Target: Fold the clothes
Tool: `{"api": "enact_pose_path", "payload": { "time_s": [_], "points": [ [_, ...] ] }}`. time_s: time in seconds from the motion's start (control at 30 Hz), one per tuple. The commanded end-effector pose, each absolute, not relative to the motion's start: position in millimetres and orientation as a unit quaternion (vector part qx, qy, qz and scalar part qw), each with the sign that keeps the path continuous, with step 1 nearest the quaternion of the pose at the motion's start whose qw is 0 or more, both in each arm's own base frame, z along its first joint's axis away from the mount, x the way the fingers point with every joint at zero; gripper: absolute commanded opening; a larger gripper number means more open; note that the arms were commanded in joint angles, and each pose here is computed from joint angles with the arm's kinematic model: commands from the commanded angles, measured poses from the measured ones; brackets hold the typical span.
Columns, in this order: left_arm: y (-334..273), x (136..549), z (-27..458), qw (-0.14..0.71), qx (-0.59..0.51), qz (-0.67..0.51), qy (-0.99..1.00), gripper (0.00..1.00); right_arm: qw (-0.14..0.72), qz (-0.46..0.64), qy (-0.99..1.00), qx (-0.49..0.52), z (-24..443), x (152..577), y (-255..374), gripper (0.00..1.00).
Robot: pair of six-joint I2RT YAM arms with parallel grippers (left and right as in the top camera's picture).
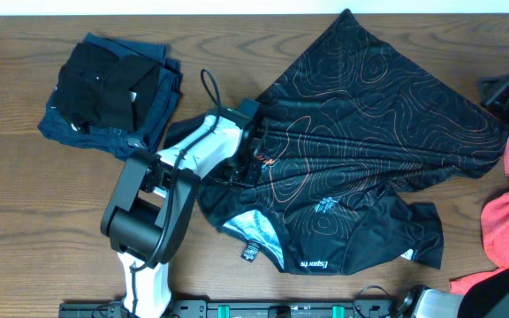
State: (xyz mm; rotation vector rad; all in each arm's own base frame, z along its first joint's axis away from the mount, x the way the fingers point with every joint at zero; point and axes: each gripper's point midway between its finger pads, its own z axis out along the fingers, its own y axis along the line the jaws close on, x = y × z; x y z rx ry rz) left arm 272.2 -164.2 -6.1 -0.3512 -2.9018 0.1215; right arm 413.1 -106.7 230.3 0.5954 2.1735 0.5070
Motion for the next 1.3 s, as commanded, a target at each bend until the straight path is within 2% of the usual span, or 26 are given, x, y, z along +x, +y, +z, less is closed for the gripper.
{"api": "enact_pose_path", "payload": {
  "time_s": [0.0, 0.17, 0.43, 0.57, 0.6, 0.73, 0.83, 0.93, 1.07, 1.17, 1.27],
  "points": [
    [-97, 264, -37, 0.151, -0.076, -0.085, -0.982, 0.06, 0.380, 0.189, 0.880, 0.214, 210, 422, -83, 0.18],
    [-57, 281, -29, 0.147, -0.025, -0.102, -0.984, 0.07, 0.371, 0.152, 0.904, 0.145, 175, 452, -54, 0.18],
    [-22, 288, -19, 0.159, 0.030, -0.092, -0.982, 0.08, 0.353, 0.156, 0.915, 0.117, 84, 504, -26, 0.15],
    [-28, 287, -10, 0.163, 0.039, -0.067, -0.984, 0.17, 0.328, 0.159, 0.922, 0.127, 35, 511, -23, 0.08],
    [-32, 289, -7, 0.159, 0.040, -0.055, -0.985, 0.25, 0.317, 0.157, 0.924, 0.142, 23, 510, -25, 0.08],
    [-56, 302, 14, 0.129, 0.044, 0.011, -0.991, 0.42, 0.274, 0.146, 0.934, 0.176, -23, 501, -30, 0.08],
    [-76, 315, 37, 0.095, 0.046, 0.071, -0.992, 0.52, 0.247, 0.109, 0.942, 0.201, -47, 489, -45, 0.04],
    [-91, 326, 61, 0.054, 0.043, 0.119, -0.991, 0.62, 0.224, 0.013, 0.938, 0.265, -54, 468, -93, 0.01],
    [-101, 337, 83, 0.009, 0.036, 0.151, -0.988, 0.68, 0.200, -0.068, 0.921, 0.328, -43, 436, -153, 0.01],
    [-105, 345, 87, -0.013, 0.029, 0.155, -0.987, 0.69, 0.193, -0.081, 0.899, 0.384, -25, 413, -196, 0.01],
    [-116, 353, 85, -0.029, 0.011, 0.159, -0.987, 0.69, 0.214, -0.028, 0.894, 0.393, -2, 410, -211, 0.02]
  ]
}}
